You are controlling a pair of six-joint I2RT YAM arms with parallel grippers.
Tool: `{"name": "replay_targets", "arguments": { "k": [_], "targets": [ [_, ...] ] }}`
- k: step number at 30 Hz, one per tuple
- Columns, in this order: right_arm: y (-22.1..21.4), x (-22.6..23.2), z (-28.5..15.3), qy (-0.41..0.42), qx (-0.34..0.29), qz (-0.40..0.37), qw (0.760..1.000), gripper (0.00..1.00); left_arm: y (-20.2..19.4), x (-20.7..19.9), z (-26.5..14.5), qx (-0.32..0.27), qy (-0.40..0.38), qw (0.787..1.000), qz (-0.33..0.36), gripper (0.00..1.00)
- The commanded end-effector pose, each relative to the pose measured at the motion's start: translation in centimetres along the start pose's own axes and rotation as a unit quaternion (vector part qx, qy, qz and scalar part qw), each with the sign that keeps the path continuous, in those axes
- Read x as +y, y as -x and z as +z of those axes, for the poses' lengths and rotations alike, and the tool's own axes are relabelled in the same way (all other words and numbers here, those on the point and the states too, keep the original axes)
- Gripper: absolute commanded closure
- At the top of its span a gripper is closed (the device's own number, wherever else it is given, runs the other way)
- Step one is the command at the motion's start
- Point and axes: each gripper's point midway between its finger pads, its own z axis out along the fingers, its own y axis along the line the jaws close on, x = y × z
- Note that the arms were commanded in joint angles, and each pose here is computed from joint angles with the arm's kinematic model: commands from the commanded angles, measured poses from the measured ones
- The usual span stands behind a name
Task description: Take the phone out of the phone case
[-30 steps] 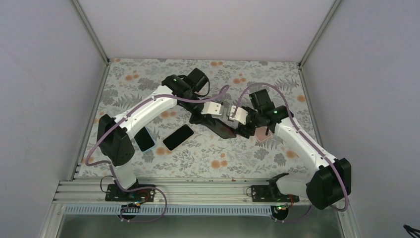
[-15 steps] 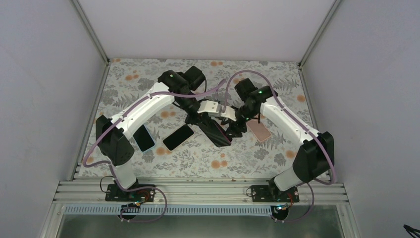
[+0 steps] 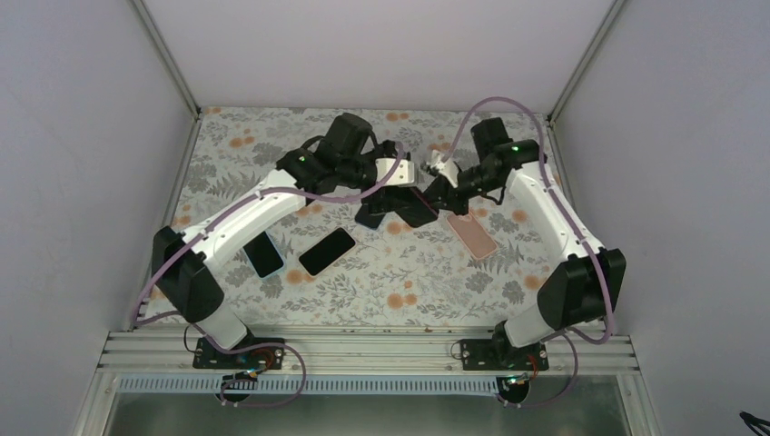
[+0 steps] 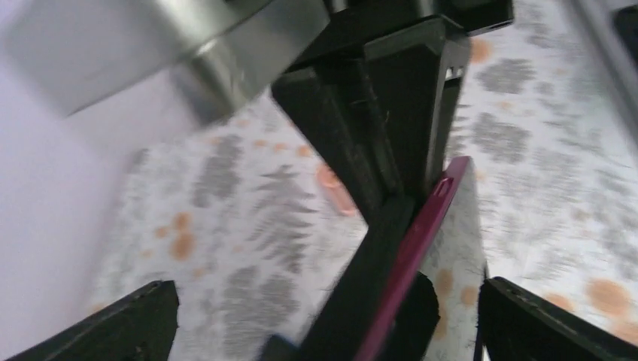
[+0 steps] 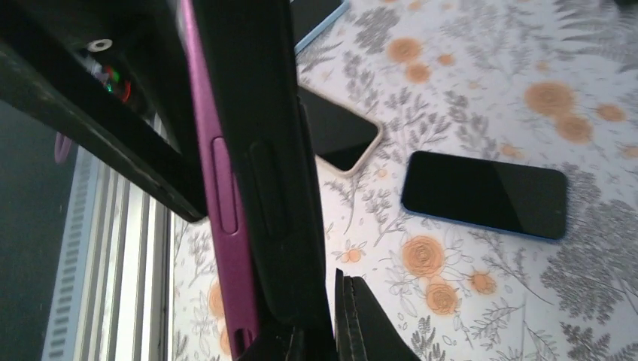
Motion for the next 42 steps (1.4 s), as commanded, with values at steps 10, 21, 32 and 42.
{"name": "replay_targets", "arguments": {
  "k": [10,21,32,42],
  "targets": [
    [7.6,-16.2,-9.1,-0.268,-0.183,0.162,0.932,0.96,4.8,8.2,-4.2,-0.067,0.295,0.952,0.035,0.00],
    [14.3,-18.3,-14.4,-0.360,-0.269,0.158,0.879,0.96,4.6,12.7,-0.8,-0.087,0.428,0.899,-0.007,0.00],
    [13.5,-17.9,-12.0,-0.320,-0.273,0.181,0.889,0.97,4.2,16.2,-2.0,-0.113,0.538,0.834,-0.044,0.00],
    [13.1,-18.5,-10.4,-0.293,-0.269,0.198,0.896,0.97,3.7,16.4,0.0,-0.111,0.524,0.844,-0.040,0.00]
  ]
}}
